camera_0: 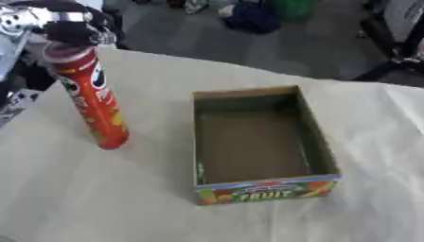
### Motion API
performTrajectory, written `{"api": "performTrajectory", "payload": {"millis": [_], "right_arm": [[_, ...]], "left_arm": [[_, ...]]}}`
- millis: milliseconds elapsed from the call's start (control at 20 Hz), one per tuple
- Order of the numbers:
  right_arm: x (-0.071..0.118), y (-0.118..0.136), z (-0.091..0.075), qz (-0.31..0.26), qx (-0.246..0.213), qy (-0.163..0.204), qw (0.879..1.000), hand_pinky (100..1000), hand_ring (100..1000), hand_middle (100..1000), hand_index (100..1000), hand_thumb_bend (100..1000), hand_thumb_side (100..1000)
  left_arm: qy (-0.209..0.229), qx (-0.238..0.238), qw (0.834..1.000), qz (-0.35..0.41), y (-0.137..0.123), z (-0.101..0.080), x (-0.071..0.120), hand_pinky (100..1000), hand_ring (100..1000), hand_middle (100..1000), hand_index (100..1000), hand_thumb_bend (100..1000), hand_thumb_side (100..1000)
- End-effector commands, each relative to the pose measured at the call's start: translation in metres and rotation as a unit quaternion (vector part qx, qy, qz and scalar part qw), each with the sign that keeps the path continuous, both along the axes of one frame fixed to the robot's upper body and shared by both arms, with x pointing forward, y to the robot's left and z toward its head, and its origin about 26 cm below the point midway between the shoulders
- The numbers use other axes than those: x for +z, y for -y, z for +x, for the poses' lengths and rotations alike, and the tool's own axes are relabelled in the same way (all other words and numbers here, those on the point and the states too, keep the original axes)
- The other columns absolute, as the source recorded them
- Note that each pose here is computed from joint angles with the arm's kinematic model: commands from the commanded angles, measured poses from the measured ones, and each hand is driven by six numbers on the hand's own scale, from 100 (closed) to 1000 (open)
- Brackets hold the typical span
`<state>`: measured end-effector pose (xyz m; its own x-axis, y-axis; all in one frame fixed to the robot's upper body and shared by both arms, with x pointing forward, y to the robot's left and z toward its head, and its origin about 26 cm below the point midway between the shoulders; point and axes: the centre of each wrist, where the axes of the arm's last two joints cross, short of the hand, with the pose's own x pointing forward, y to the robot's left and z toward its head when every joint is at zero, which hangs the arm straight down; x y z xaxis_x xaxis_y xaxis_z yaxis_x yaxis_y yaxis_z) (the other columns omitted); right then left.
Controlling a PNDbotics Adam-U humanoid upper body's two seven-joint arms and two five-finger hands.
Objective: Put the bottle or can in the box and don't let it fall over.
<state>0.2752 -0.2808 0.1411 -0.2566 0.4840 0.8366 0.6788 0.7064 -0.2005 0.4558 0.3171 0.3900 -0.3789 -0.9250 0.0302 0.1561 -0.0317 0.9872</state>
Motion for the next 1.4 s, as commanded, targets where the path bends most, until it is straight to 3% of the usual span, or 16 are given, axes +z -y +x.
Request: {"api": "performTrajectory", "payload": {"millis": [50,1050,1400], "right_arm": [[0.007,0.002,-0.001,0.001,-0.001,0.011,1.0,378,696,905,951,100,707],[0.005,0.002,-0.002,0.006,-0.003,0.012,1.0,377,694,903,952,100,710],[0.005,0.002,-0.002,0.007,-0.002,0.013,1.0,377,694,903,953,100,712]], "left_arm": [[0.015,0.014,1.0,0.007,-0.009,-0.007,0.015,796,909,873,861,173,1000],[0.027,0.039,0.999,0.017,-0.018,-0.013,0.027,809,923,886,858,212,1000],[0.01,0.047,0.998,0.032,-0.02,-0.011,0.023,799,915,878,853,219,1000]]}}
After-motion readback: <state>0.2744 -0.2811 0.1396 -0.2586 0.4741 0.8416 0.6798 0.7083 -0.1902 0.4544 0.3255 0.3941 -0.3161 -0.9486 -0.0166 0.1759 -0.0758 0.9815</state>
